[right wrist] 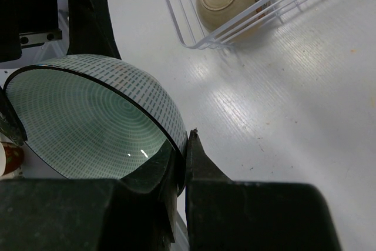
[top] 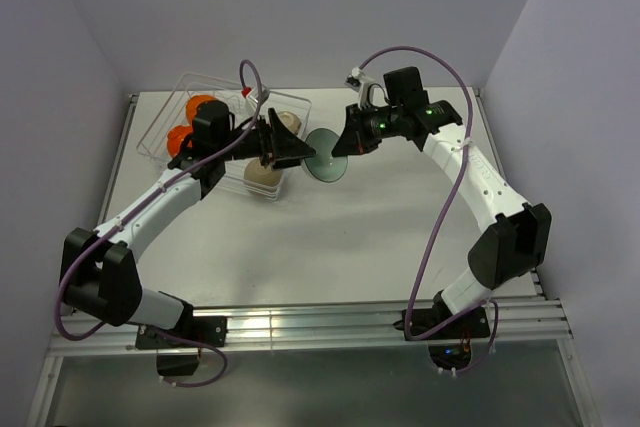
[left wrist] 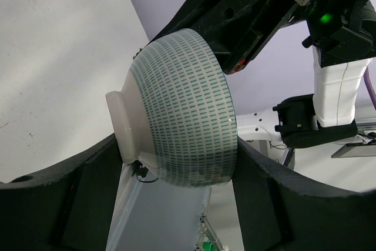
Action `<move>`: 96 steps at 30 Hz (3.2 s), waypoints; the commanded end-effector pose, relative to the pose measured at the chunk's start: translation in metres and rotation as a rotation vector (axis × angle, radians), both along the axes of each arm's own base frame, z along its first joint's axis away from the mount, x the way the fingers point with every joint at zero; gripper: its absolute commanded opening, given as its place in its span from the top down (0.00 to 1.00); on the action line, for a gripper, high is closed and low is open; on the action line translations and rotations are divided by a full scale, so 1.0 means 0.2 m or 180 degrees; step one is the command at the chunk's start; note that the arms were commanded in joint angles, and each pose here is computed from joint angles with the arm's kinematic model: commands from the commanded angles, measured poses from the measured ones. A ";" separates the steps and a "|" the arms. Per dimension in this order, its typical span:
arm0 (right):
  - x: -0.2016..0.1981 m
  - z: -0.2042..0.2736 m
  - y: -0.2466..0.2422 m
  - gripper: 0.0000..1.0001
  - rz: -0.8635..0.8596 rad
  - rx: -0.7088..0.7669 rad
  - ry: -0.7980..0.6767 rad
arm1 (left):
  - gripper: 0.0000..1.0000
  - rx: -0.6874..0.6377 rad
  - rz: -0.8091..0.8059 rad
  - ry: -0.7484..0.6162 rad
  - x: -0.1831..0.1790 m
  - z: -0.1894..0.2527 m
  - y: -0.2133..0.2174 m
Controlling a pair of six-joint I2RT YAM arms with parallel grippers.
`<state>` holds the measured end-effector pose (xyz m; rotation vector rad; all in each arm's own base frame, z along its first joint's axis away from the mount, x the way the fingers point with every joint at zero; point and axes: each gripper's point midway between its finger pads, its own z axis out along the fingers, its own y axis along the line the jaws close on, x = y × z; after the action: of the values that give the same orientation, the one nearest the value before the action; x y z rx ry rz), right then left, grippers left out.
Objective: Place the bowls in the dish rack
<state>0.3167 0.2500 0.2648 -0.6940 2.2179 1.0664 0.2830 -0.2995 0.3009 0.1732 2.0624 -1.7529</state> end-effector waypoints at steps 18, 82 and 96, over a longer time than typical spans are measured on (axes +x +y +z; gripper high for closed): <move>0.04 0.13 0.05 0.38 0.0001 0.0043 -0.0291 | 1.00 -0.0001 0.0082 -0.0182 0.03 0.03 0.03; 0.02 0.02 -0.05 0.09 -0.0043 -0.0335 -0.0348 | 1.00 0.4651 0.1381 -0.1596 1.09 -0.58 0.97; 0.02 -0.01 -0.08 0.09 -0.0064 -0.0371 -0.0302 | 1.00 0.4968 0.1278 -0.1666 1.14 -0.68 0.95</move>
<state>0.3223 0.2375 0.2533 -0.7444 2.2464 0.8923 0.4874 -0.1063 0.1279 0.5553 2.3942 0.3396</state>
